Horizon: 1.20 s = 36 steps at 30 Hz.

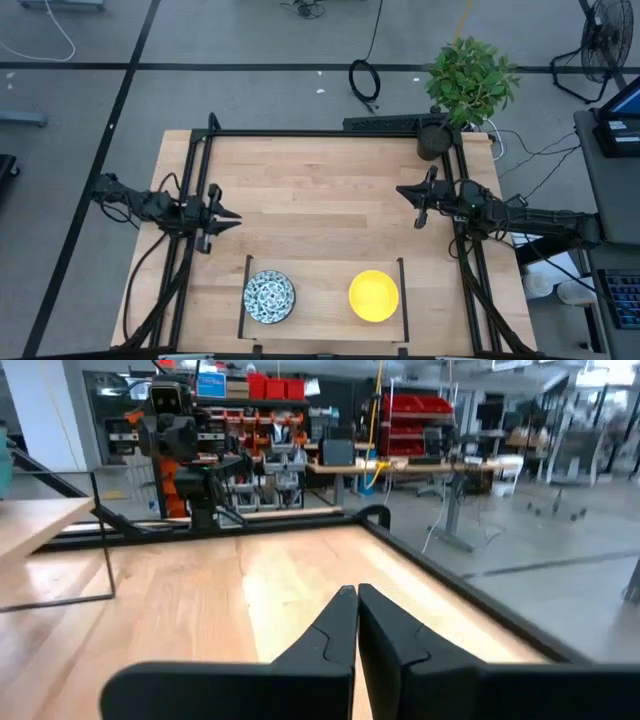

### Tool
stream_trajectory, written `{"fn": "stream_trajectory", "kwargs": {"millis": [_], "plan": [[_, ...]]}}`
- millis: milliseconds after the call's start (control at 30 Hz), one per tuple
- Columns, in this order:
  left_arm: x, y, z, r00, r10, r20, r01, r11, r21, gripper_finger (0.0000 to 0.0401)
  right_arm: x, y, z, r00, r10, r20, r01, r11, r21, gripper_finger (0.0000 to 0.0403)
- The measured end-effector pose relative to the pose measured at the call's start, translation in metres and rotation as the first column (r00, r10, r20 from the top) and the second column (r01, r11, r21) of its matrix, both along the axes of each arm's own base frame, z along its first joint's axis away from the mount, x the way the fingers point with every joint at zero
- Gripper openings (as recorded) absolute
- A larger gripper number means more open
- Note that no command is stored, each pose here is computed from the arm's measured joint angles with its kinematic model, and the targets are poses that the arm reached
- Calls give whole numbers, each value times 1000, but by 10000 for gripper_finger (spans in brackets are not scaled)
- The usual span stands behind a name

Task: Pick & Place Mini bowls
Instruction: Return to Home Position

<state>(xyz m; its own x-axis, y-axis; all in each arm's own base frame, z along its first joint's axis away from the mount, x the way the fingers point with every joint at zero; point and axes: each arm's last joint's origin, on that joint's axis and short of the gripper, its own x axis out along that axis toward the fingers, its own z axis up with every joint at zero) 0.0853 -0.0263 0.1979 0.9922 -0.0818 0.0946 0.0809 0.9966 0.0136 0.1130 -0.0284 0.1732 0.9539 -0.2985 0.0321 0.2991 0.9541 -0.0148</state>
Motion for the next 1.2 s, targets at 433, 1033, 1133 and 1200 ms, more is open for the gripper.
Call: {"fn": "stream_trajectory", "kwargs": {"millis": [433,1033,1133,1200], "plan": [[4,-2,-17,998,-2,-59,2,1000,0,74,0,0,-3,1000,1,-21,0,999,38,0],[4,-2,-17,999,-2,-54,2,1000,-2,74,0,0,-3,1000,1,-21,0,999,38,0],[4,-2,-17,999,-1,-54,1,1000,-2,74,0,0,-3,1000,0,-21,1,999,38,0],[4,-2,-17,999,-2,-54,2,1000,-2,74,0,0,-3,1000,0,-21,0,999,38,0]]}}
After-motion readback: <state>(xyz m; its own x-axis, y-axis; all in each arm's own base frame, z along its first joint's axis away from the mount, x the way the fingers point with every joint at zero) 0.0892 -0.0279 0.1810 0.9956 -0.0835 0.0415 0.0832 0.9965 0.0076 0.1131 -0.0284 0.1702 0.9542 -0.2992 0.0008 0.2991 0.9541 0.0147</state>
